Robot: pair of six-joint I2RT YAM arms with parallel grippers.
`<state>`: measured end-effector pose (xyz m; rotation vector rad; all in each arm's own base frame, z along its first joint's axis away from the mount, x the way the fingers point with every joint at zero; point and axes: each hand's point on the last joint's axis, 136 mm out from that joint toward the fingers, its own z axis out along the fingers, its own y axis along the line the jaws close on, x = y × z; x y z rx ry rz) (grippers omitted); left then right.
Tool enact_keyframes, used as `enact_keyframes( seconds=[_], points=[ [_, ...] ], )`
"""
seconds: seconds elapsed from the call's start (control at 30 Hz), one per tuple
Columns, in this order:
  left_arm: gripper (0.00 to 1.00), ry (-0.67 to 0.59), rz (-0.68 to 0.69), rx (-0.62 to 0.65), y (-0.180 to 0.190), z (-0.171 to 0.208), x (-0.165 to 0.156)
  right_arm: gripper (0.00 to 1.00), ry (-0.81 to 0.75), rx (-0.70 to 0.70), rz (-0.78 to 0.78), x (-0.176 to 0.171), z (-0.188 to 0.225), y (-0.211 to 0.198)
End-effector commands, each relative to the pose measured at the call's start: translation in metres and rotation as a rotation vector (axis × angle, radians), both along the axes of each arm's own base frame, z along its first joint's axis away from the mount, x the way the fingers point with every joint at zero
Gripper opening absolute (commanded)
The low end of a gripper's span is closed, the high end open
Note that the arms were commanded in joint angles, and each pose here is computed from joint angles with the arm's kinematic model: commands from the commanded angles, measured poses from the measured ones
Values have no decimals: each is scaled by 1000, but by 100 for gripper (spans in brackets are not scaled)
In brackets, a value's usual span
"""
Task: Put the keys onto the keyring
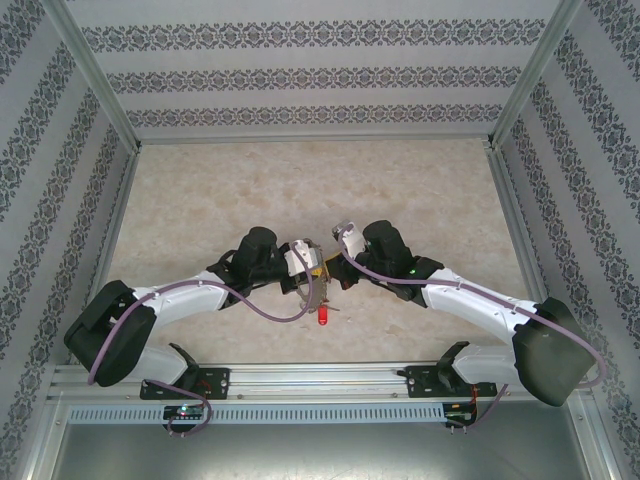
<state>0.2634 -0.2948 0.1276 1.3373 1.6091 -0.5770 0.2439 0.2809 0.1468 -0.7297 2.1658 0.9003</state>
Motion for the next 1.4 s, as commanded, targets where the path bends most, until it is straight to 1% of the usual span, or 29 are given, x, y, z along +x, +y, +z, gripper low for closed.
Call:
enact_keyframes(
  seconds=[0.0,0.03,0.1,0.2,0.23,0.33,0.43,0.57,0.63,0.77,0.9,1.03,1.37],
  points=[
    [19,-18,-27,13,-7,3,-2,0,-44,42,51,-2,20,12],
    [18,-24,-23,16,-7,3,0,0,-40,43,53,-2,20,12],
    [13,-28,-21,20,-7,3,1,0,-40,40,54,-3,19,12],
    [1,-29,-13,33,-6,1,1,0,-42,33,47,-3,18,9],
    [0,-33,-8,33,-5,2,2,0,-42,29,40,-3,17,8],
    [0,-43,8,23,-3,4,2,0,-42,9,-5,0,12,-2],
    [0,-66,16,-27,-3,11,1,0,-6,-13,-69,6,-3,-16],
    [0,-73,1,-81,-8,19,-1,0,60,-42,-93,7,-26,-26],
    [0,-75,5,-87,-8,19,-1,0,76,-35,-99,7,-29,-27],
    [0,-73,2,-93,-8,18,-2,0,93,-11,-102,11,-27,-22],
    [0,-66,-31,-102,-10,18,-8,0,126,1,-111,16,-29,-18],
    [0,-61,-42,-99,-10,17,-11,0,150,22,-83,15,-29,-10],
    [0,-59,-69,-78,-10,15,-15,0,118,110,-68,17,-2,-17]
  ],
)
